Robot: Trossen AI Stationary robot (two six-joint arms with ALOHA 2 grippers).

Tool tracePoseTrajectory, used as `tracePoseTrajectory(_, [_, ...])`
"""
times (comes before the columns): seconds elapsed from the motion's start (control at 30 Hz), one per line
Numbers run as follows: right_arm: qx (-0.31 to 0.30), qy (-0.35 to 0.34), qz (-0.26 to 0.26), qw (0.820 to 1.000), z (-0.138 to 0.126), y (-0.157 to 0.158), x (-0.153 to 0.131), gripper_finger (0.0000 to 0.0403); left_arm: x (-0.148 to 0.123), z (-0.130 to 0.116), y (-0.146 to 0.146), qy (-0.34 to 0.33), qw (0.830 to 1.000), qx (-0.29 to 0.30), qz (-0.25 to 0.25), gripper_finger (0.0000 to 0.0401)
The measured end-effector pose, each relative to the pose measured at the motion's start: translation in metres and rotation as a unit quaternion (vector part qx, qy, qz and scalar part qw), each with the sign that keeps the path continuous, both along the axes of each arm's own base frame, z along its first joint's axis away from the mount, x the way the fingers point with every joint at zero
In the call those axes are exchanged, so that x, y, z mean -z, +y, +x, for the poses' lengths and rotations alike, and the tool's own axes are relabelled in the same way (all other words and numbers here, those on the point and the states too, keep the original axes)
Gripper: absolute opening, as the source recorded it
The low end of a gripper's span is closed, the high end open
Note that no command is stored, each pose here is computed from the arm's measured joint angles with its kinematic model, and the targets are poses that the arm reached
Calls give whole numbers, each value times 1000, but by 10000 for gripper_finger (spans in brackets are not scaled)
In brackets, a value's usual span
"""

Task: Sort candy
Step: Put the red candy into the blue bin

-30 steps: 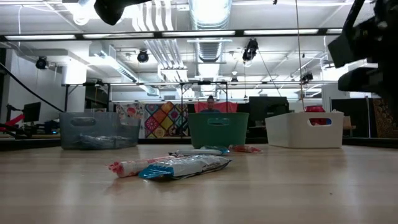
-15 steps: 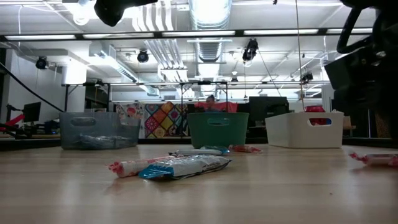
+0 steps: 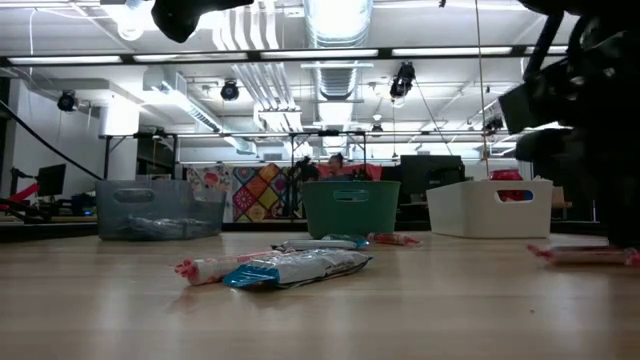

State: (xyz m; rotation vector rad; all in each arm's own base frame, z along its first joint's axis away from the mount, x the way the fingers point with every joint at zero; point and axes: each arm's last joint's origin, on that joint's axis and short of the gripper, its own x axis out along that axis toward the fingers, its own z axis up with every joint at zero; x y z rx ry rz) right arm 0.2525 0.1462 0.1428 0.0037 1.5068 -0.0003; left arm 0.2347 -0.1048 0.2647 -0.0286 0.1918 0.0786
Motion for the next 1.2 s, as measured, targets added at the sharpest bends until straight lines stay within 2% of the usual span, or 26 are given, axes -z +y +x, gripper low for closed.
tracePoseTrajectory(0.1, [2, -22, -22, 1000, -2, -3, -8, 8, 0, 0, 0, 0, 1000, 0, 0, 148])
tracePoseTrajectory(0.27, [20, -96, -47, 994, -3, -14, -35, 8, 0, 0, 0, 0, 1000, 0, -1, 148])
tracePoseTrajectory(0.4, [51, -176, -88, 979, -2, -29, -59, 8, 0, 0, 0, 0, 1000, 0, -1, 148])
tracePoseTrajectory(0.5, [78, -253, -128, 956, 3, -43, -79, 8, 0, 0, 0, 0, 1000, 0, -2, 148])
tracePoseTrajectory(0.63, [106, -349, -171, 915, 15, -66, -103, 8, 0, 0, 0, 0, 1000, 0, -2, 148])
tracePoseTrajectory(0.8, [137, -444, -194, 864, 38, -103, -124, 8, 0, 0, 0, 0, 1000, -1, -4, 148])
tracePoseTrajectory(0.87, [154, -473, -210, 841, 48, -120, -126, 9, 0, 0, 0, 0, 1000, -1, -6, 148])
tracePoseTrajectory(0.97, [187, -484, -235, 822, 59, -149, -120, 9, 0, 0, 0, 0, 1000, -2, -10, 148])
tracePoseTrajectory(1.2, [285, -429, -271, 813, 74, -214, -80, 9, 1, 0, 0, 1, 1000, -3, -14, 148])
